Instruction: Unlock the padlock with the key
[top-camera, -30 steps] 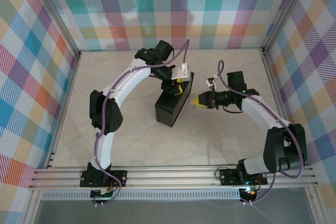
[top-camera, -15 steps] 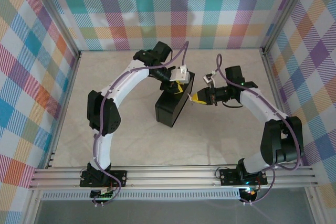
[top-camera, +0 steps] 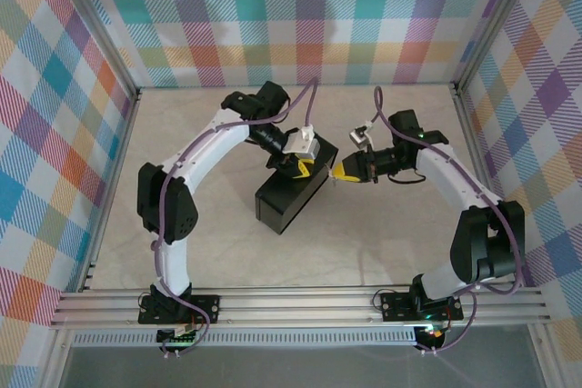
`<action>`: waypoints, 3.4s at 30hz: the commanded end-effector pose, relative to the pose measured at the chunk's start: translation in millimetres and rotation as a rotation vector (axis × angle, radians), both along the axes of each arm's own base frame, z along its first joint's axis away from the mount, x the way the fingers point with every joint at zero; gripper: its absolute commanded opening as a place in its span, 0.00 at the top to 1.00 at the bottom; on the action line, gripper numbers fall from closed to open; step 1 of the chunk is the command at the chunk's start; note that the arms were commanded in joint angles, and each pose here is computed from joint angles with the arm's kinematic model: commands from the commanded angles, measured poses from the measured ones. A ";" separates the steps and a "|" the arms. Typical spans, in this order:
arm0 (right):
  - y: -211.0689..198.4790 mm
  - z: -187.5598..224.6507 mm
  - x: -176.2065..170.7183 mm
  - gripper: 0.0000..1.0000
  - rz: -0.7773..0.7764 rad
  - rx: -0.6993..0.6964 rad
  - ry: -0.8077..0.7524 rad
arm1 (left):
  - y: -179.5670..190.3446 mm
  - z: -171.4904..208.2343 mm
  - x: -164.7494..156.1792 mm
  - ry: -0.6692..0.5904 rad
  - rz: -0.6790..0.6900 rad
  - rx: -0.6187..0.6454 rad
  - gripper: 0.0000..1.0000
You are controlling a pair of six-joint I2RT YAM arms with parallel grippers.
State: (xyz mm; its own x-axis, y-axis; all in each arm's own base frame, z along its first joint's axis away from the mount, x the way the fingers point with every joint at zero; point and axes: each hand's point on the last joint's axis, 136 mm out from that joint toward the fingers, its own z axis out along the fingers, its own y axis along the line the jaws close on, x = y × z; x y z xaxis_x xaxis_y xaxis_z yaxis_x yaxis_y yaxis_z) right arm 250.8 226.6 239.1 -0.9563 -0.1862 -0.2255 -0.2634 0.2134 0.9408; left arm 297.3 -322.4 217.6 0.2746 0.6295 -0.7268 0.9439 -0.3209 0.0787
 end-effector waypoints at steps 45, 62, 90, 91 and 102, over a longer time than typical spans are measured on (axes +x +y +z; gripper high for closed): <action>37.2 -14.5 -13.1 0.97 0.156 0.044 0.044 | 4.6 50.4 -41.4 -0.131 -0.057 -0.163 0.78; 12.3 -9.2 -21.1 0.97 0.120 -0.073 -0.010 | 3.2 22.8 -18.6 -0.123 0.008 -0.091 0.79; 32.3 -14.0 -12.2 0.97 0.226 -0.081 -0.023 | 4.2 30.2 -30.1 -0.120 -0.008 -0.127 0.79; 33.0 -14.4 -13.2 0.96 0.229 -0.082 -0.024 | 4.4 29.2 -29.9 -0.120 -0.007 -0.124 0.79; 37.5 -17.8 -14.3 0.96 0.242 -0.082 -0.009 | 4.2 31.8 -32.4 -0.124 -0.012 -0.138 0.79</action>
State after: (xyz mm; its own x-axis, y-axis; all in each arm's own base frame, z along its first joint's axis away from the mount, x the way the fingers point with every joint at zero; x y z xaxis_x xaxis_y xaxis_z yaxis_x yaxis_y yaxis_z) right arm 235.1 258.4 212.3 -0.8917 -0.4193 -0.1708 -0.3014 0.2684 0.9149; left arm 275.4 -313.2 215.2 0.3222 0.6162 -0.7187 0.9397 -0.2999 0.1643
